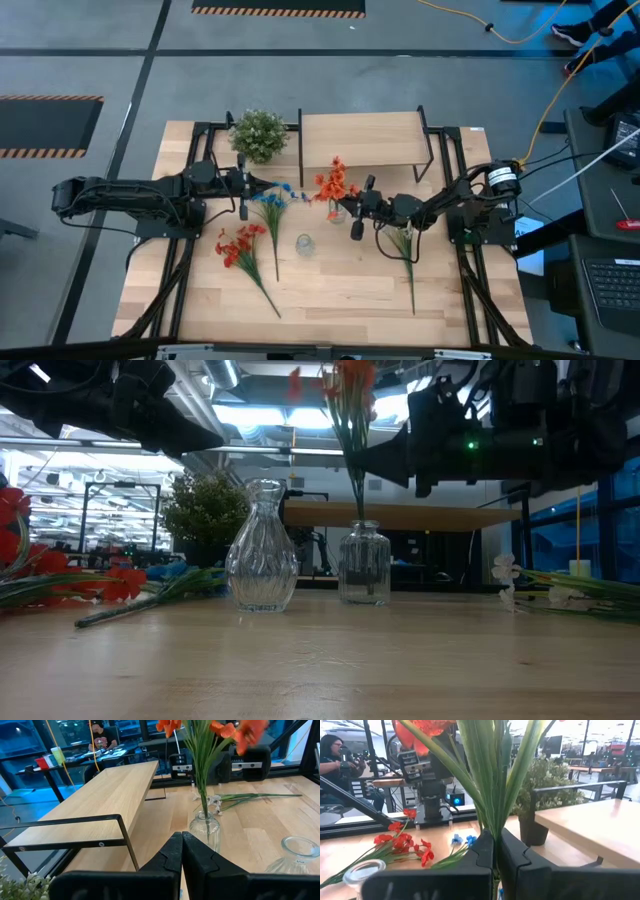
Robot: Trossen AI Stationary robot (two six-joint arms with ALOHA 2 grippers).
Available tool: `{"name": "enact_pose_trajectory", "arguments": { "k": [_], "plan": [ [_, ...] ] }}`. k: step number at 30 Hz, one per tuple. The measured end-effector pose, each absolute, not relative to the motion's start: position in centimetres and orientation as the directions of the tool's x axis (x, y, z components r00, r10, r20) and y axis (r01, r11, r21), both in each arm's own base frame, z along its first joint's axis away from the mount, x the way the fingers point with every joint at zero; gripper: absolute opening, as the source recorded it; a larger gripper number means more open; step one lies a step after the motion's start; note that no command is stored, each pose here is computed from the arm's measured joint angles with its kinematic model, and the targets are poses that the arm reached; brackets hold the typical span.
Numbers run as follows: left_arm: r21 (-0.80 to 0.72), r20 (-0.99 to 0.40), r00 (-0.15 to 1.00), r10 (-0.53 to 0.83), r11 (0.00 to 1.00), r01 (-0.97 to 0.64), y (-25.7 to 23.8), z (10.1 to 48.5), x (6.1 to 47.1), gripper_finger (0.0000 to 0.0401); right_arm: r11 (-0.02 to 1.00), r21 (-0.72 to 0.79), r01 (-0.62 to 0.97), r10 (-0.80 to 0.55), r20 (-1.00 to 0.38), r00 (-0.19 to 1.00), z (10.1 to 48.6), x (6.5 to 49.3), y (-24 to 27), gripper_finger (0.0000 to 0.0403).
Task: Pick and place flowers into a vace then onto a shelf
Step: Put the right orange flowers into the top transparent vase, then put the white flowers into the top transparent vase
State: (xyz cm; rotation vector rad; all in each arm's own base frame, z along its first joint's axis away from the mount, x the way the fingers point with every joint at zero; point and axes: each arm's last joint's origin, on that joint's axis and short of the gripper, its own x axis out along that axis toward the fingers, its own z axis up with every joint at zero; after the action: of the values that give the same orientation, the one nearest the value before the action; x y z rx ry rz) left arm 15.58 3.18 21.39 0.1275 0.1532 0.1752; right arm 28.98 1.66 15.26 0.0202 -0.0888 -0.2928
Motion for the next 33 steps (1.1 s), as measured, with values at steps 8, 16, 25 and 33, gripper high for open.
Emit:
{"name": "enact_pose_trajectory", "arguments": {
  "k": [8, 16, 25, 33],
  "plan": [
    [0.139, -0.14, 0.973, 0.183, 0.977, -0.164, 3.19, 21.39, 15.58, 0.0004, 0.951, 0.045, 0.307, -0.31, 0.066, 0.949, 15.0, 29.02, 1.6, 0.0023],
    [0.139, -0.14, 0.973, 0.183, 0.977, -0.163, 3.18, 21.39, 15.59, 0.0004, 0.951, 0.019, 0.309, -0.31, 0.056, 0.949, 14.9, 29.03, 1.6, 0.0068],
    [0.139, -0.14, 0.973, 0.183, 0.977, -0.164, 3.18, 21.39, 15.58, 0.0004, 0.951, 0.021, 0.309, -0.31, 0.056, 0.949, 14.91, 29.03, 1.6, 0.0137],
    [0.139, -0.141, 0.973, 0.183, 0.977, -0.164, 3.19, 21.38, 15.58, 0.0004, 0.951, 0.027, 0.308, -0.309, 0.064, 0.949, 15.19, 28.97, 1.6, 0.0163]
  ]
}}
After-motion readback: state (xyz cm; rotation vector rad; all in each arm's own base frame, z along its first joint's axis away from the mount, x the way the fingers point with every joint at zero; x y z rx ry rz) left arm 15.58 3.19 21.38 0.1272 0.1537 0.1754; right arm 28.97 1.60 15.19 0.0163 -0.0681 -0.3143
